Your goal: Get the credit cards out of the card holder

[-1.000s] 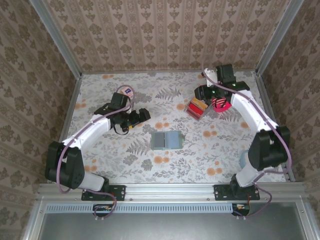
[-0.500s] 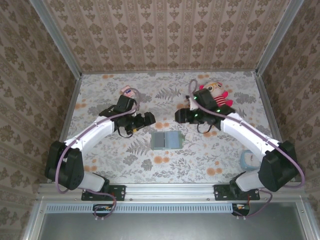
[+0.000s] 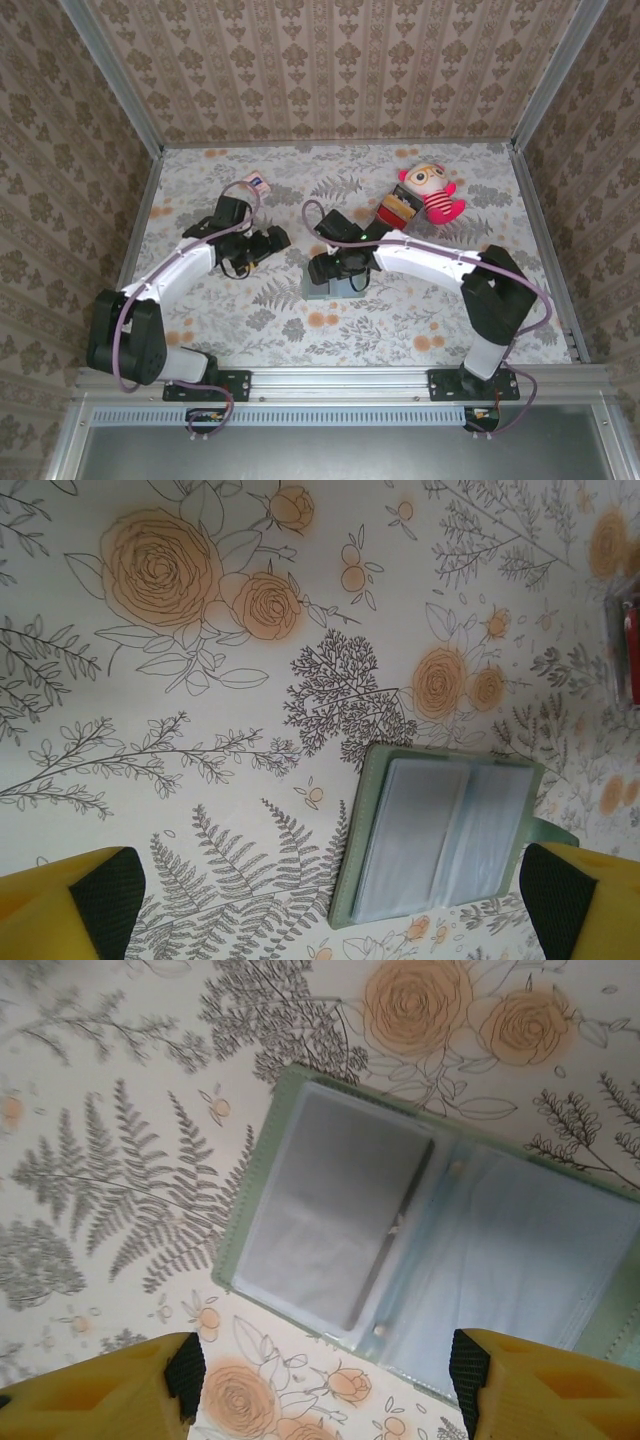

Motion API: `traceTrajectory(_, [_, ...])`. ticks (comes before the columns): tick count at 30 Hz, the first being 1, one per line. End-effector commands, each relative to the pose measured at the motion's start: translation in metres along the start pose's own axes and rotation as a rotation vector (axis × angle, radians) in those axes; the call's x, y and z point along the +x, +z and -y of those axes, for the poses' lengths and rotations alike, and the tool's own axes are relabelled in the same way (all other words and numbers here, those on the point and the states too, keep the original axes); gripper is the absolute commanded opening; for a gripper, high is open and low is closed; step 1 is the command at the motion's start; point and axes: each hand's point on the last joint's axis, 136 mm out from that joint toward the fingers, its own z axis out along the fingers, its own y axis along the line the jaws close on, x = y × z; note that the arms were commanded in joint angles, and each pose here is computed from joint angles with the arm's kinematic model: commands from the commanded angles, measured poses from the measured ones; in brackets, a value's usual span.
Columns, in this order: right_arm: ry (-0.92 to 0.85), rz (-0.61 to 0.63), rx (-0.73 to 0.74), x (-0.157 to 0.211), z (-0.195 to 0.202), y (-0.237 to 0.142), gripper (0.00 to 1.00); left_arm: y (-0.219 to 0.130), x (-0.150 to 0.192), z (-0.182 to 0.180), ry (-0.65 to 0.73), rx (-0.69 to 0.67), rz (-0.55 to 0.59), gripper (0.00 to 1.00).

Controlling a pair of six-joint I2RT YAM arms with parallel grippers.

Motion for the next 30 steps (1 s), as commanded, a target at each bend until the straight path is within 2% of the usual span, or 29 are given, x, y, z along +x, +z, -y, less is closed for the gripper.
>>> traceTrajectory(1, [-0.002,-0.040,0.116,0.006,0.017,0.010,0.69,-0.006,0.000,-0.004,-0.026,0.004,0.019,1.00])
traceTrajectory(12, [-0.063,-0.153,0.212,0.021,0.033,0.050,0.69,-0.004,0.002,-0.004,-0.057,0.020,-0.003,0.99])
traceTrajectory(20, [-0.053,-0.222,0.251,0.040,0.048,0.070,0.65,0.001,0.003,0.006,-0.058,0.055,-0.037,0.89])
traceTrajectory(26, [-0.022,-0.274,0.273,0.057,0.068,0.077,0.54,0.008,0.007,0.009,-0.064,0.072,-0.069,0.81])
traceTrajectory(30, [0.002,-0.292,0.258,0.064,0.076,0.079,0.52,0.015,0.012,0.013,-0.064,0.092,-0.100,0.74])
